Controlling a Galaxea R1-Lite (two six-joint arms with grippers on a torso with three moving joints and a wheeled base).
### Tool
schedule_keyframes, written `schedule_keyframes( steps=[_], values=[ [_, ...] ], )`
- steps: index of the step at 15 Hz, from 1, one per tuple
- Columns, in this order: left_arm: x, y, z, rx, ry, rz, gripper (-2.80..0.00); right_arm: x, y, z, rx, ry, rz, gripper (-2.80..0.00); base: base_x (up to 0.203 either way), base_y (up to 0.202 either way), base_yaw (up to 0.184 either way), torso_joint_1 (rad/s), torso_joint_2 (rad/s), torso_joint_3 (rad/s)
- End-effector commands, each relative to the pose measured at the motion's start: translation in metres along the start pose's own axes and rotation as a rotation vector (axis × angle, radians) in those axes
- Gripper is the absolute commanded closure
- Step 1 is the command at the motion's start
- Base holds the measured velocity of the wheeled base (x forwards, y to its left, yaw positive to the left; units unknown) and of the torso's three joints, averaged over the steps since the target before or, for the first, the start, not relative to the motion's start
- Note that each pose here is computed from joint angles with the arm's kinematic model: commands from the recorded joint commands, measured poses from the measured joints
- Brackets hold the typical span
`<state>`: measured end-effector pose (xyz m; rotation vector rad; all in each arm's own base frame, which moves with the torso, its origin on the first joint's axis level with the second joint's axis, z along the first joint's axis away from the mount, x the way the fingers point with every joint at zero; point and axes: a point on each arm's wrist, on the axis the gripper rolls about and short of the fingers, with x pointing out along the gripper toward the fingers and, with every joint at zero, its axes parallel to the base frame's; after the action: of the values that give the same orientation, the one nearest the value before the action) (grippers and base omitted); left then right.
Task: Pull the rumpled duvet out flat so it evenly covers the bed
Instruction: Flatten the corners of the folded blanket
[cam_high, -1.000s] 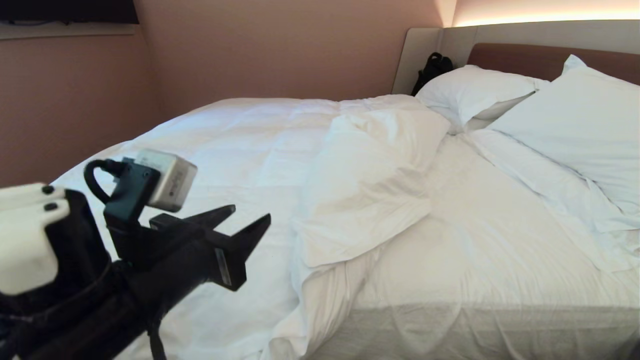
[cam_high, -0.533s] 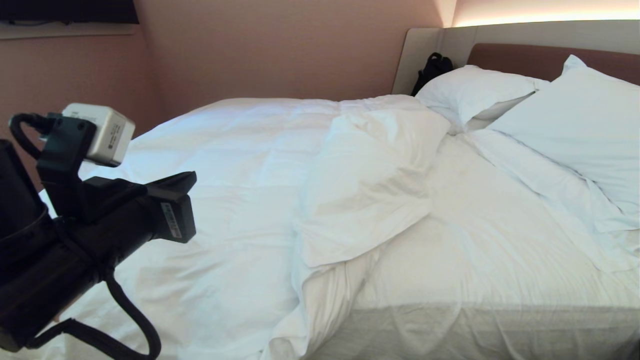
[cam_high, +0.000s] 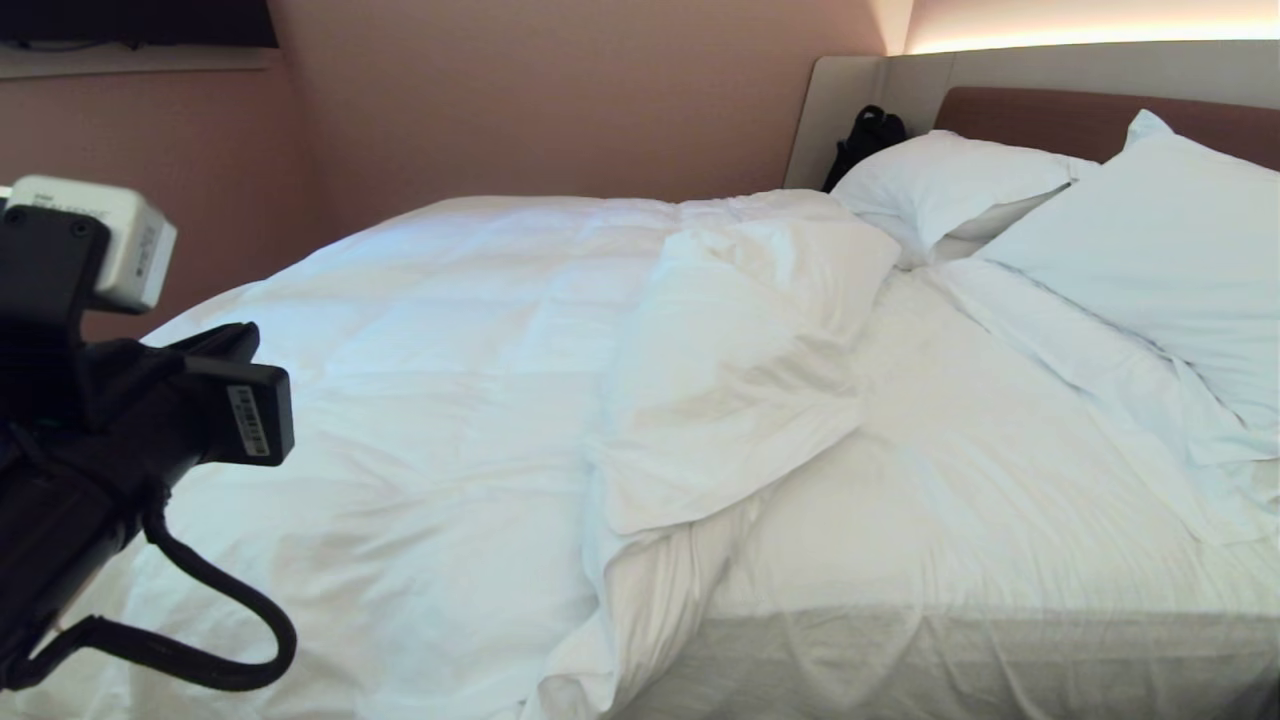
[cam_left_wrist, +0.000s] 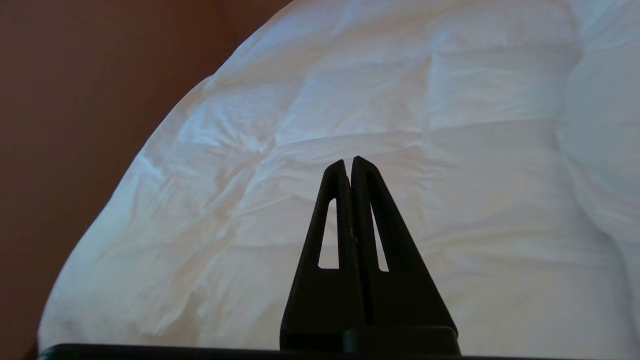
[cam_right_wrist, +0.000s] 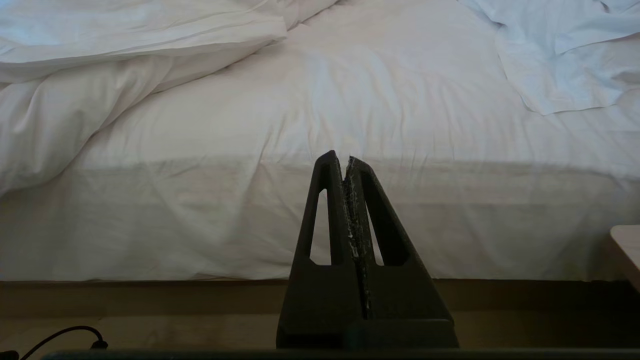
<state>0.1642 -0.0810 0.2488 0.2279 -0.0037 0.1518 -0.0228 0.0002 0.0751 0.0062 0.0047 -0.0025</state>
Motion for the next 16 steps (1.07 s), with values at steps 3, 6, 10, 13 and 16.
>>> schedule_keyframes(
  steps=[3, 6, 10, 13, 16],
  values=[
    [-0.001, 0.005, 0.001, 0.008, 0.013, 0.028, 0.0, 0.0, 0.0, 0.0, 0.0, 0.0, 0.001, 0.0, 0.0, 0.0, 0.0, 0.0, 0.0, 0.0],
    [-0.014, 0.019, 0.004, 0.017, 0.031, 0.119, 0.0, 0.0, 0.0, 0.0, 0.0, 0.0, 0.001, 0.0, 0.0, 0.0, 0.0, 0.0, 0.0, 0.0],
    [-0.054, 0.047, -0.03, 0.011, 0.049, 0.205, 0.0, 0.0, 0.0, 0.0, 0.0, 0.001, 0.001, 0.0, 0.0, 0.0, 0.0, 0.0, 0.0, 0.0],
    [-0.089, 0.082, -0.036, -0.05, 0.002, 0.347, 0.0, 0.0, 0.0, 0.0, 0.0, 0.0, 0.001, 0.0, 0.0, 0.0, 0.0, 0.0, 0.0, 0.0],
    [-0.123, 0.104, -0.05, -0.07, -0.008, 0.517, 0.0, 0.0, 0.0, 0.0, 0.0, 0.0, 0.001, 0.0, 0.0, 0.0, 0.0, 0.0, 0.0, 0.0]
  ],
)
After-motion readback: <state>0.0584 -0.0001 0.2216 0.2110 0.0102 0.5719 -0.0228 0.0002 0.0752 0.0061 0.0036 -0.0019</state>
